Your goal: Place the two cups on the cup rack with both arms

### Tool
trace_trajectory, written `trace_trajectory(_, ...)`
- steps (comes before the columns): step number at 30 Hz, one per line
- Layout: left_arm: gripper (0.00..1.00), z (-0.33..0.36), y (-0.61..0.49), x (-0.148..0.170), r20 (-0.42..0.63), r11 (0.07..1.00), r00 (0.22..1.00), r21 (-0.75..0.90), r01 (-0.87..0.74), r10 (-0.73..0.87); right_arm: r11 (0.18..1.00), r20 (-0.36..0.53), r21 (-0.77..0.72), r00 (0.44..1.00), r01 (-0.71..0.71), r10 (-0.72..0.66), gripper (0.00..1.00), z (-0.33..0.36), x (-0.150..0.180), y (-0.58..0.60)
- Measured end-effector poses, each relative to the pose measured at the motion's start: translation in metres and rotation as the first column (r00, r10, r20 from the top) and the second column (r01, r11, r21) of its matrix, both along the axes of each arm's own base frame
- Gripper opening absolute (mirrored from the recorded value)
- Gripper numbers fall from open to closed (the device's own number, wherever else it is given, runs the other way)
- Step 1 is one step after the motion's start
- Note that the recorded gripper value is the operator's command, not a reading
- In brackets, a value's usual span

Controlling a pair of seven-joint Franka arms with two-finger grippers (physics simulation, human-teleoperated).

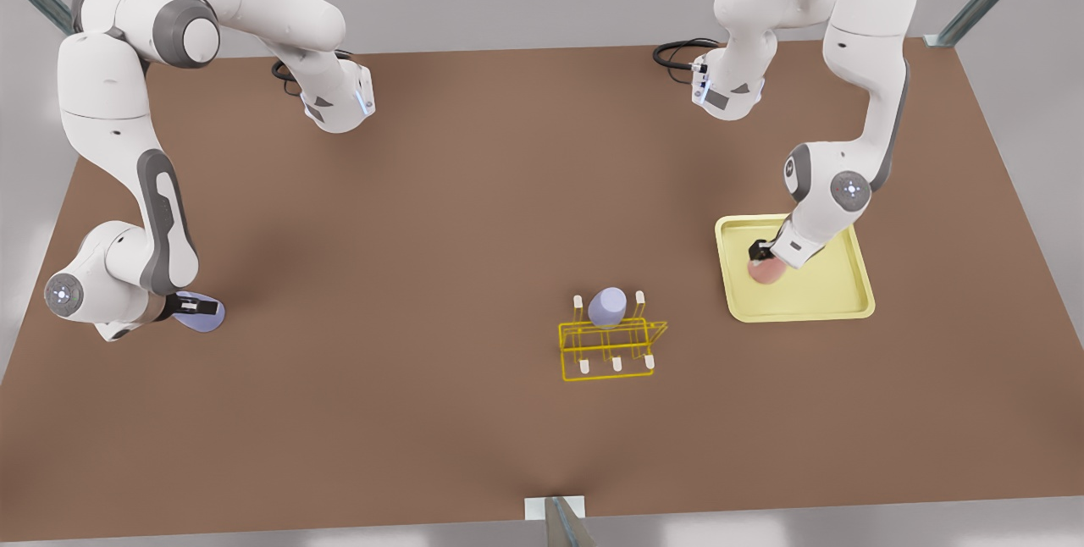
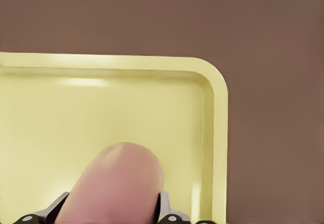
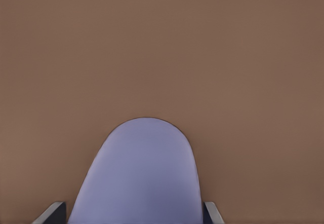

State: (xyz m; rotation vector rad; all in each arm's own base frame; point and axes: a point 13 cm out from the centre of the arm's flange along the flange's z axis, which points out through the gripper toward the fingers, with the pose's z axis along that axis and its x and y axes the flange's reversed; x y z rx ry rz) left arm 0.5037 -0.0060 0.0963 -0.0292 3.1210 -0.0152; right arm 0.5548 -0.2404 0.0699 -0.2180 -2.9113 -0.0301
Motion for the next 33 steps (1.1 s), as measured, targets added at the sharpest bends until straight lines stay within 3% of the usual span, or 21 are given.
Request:
trace_trajectory(2,0.84,0.015,-0.003,0.016,0.028,1.0,1.0,-0.001,0.001,-0.001,1.0,0.001,0.0,1.0,0.0,0.0,1.0,0.0,0.001,0.0)
trace_trajectory(4,0.84,0.048,-0.005,0.05,0.071,1.0,0.997,-0.004,-0.006,0.006,1.0,0.003,0.001,1.0,0.001,-0.001,0.78,0.0,0.001,-0.001)
trace_trajectory(8,0.85,0.129,-0.036,0.114,0.102,1.0,0.995,-0.014,0.008,-0.006,1.0,0.006,0.004,1.0,-0.001,0.001,0.78,0.001,0.004,-0.001)
trace_trajectory(12,0.85,0.184,-0.101,0.174,0.057,0.998,0.998,-0.043,0.04,-0.038,1.0,0.015,0.004,1.0,-0.002,0.002,0.78,0.005,0.008,-0.003)
trace_trajectory(16,0.85,0.179,-0.164,0.193,-0.023,0.997,0.998,-0.059,0.051,-0.052,1.0,0.033,0.003,0.999,-0.011,0.011,0.78,0.016,0.018,0.0)
trace_trajectory(21,0.85,0.169,-0.2,0.224,-0.029,0.996,1.0,-0.085,0.002,-0.005,0.996,0.075,0.038,0.995,-0.075,0.072,0.78,0.038,0.045,0.045)
trace_trajectory(33,0.88,0.134,-0.303,0.218,-0.037,0.982,0.998,-0.185,-0.047,0.041,0.957,0.179,0.145,0.958,-0.25,0.223,0.78,0.083,0.098,0.183)
